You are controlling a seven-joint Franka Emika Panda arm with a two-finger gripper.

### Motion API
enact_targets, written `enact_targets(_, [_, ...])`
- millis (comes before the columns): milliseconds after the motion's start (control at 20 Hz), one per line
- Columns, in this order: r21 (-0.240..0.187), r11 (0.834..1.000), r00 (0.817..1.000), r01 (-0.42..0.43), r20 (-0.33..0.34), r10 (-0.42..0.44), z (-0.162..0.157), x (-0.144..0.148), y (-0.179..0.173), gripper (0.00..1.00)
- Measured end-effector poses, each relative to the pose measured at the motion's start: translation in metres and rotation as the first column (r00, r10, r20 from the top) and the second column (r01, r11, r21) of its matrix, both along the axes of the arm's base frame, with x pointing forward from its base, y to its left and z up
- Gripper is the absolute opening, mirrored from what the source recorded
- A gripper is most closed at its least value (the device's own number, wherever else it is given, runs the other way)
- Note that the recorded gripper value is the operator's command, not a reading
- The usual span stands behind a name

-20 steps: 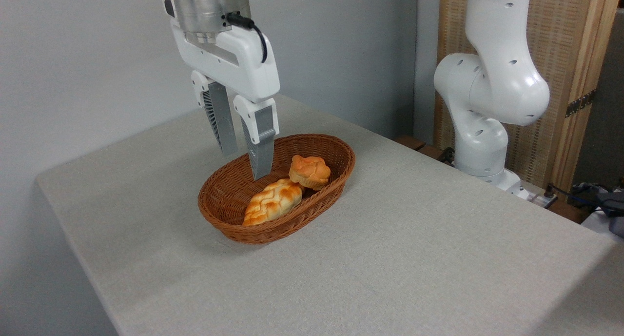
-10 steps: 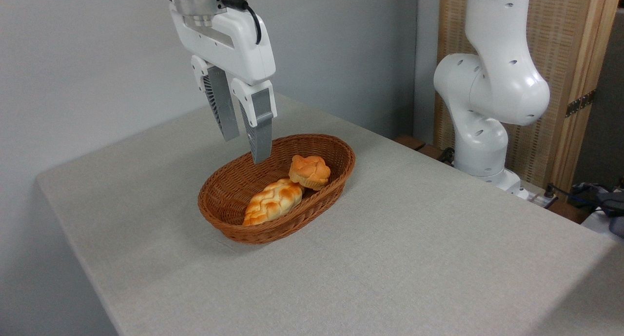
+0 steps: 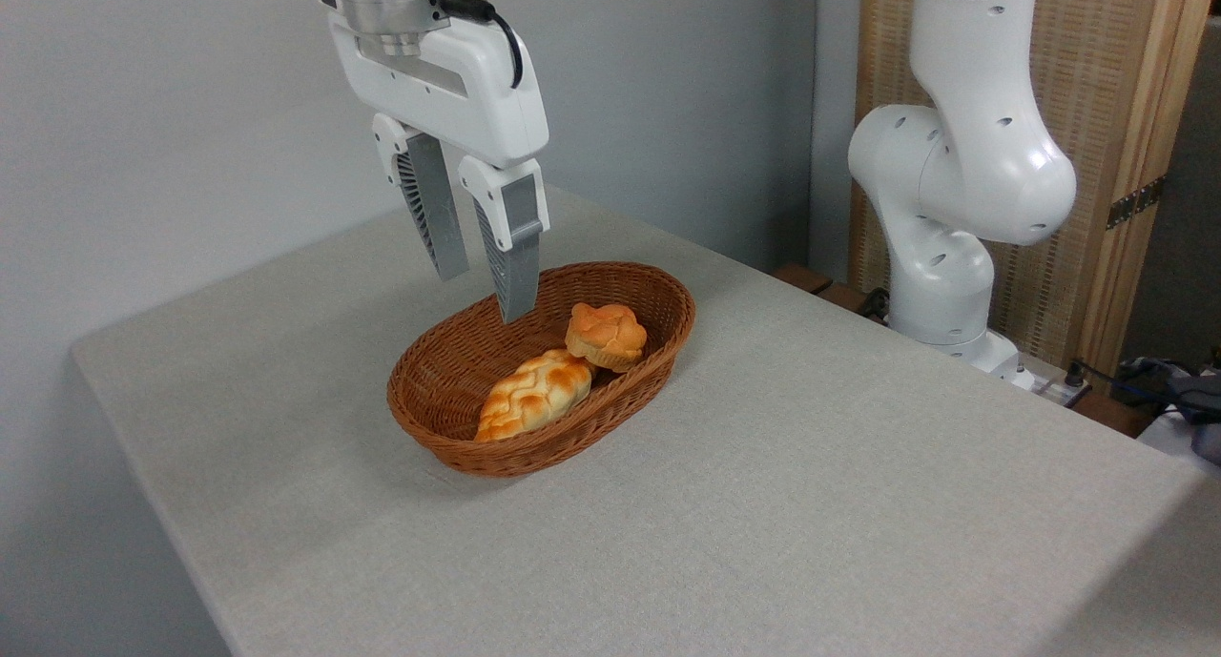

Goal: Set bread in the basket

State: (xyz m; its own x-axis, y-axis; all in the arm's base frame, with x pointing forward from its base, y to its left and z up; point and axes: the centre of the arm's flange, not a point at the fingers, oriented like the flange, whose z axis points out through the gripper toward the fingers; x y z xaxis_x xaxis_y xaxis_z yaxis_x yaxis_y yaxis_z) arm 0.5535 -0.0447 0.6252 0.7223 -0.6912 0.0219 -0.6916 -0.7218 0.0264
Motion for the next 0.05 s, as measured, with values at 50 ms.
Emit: enact_targets(50, [0.000,1.000,1.000,0.000,0.000,0.000,0.0000,0.0000,0.0000,1.00])
